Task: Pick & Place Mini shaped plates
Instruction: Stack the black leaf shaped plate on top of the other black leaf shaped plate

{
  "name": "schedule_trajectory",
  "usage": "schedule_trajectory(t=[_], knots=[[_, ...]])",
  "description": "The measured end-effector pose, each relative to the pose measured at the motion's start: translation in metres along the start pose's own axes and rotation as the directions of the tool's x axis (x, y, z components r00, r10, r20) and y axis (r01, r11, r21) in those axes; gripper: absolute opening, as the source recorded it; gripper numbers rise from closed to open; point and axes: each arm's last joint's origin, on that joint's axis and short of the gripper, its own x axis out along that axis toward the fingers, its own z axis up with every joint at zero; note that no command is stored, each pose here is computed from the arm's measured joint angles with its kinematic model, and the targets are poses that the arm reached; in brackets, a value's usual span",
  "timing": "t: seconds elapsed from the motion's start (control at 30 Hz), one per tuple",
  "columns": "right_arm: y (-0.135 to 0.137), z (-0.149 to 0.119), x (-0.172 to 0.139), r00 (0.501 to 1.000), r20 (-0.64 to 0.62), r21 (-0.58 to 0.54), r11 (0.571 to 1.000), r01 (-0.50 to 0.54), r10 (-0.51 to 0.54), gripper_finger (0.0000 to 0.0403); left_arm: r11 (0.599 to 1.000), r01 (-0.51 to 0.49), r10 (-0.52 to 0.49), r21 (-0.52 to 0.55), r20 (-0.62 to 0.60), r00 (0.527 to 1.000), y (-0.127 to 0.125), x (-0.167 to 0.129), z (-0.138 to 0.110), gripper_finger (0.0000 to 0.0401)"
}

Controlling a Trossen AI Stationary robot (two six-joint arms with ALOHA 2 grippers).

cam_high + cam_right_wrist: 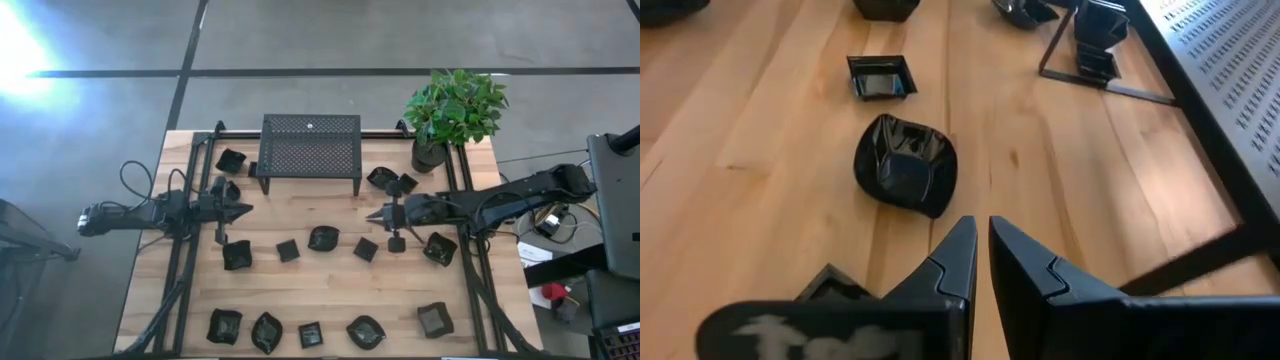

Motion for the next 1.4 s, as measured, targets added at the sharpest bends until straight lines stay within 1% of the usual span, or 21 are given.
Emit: schedule_trajectory(t=[0.17, 0.23, 0.3, 0.37, 0.47, 0.53, 0.7, 0.87, 1.4], knots=[[0.001, 0.013, 0.012, 1.000, -0.016, -0.010, 1.000, -0.001, 0.001, 0.0028, 1.000, 0.000, 0.000, 0.000, -0.001, 1.000, 0.000, 0.000, 0.000, 0.0000], [0.002, 0.016, 0.016, 0.999, -0.041, 0.006, 1.000, -0.005, 0.005, 0.0028, 1.000, 0.000, 0.000, 0.000, -0.001, 1.000, 0.000, 0.000, 0.000, 0.0000], [0.003, 0.016, 0.020, 0.997, -0.082, -0.001, 1.000, -0.012, 0.012, 0.0028, 1.000, 0.001, -0.001, 0.001, -0.001, 1.000, 0.000, 0.000, 0.000, 0.0000], [0.005, 0.015, 0.025, 0.993, -0.107, -0.006, 0.999, -0.050, 0.049, 0.0028, 1.000, 0.000, 0.000, 0.001, -0.002, 1.000, 0.000, 0.000, 0.000, 0.0000], [0.009, 0.018, 0.032, 0.987, -0.110, 0.005, 0.993, -0.119, 0.118, 0.0028, 1.000, 0.001, -0.001, 0.001, -0.002, 1.000, 0.000, 0.000, 0.000, 0.0000], [0.010, 0.018, 0.037, 0.983, -0.120, 0.007, 0.990, -0.143, 0.142, 0.0028, 1.000, 0.001, -0.001, 0.001, -0.002, 1.000, 0.000, 0.000, 0.000, 0.0000], [0.012, 0.019, 0.049, 0.978, -0.150, 0.000, 0.989, -0.145, 0.144, 0.0029, 1.000, 0.000, 0.000, 0.001, -0.005, 1.000, 0.000, 0.000, 0.000, 0.0000], [0.014, 0.015, 0.058, 0.974, -0.180, -0.044, 0.988, -0.151, 0.141, 0.0029, 1.000, 0.001, -0.001, 0.001, -0.005, 1.000, 0.000, 0.000, 0.000, 0.0000], [0.018, 0.022, 0.078, 0.969, -0.205, -0.057, 0.986, -0.154, 0.140, 0.0029, 1.000, -0.001, 0.001, 0.003, -0.013, 1.000, 0.000, 0.001, -0.001, 0.0000]])
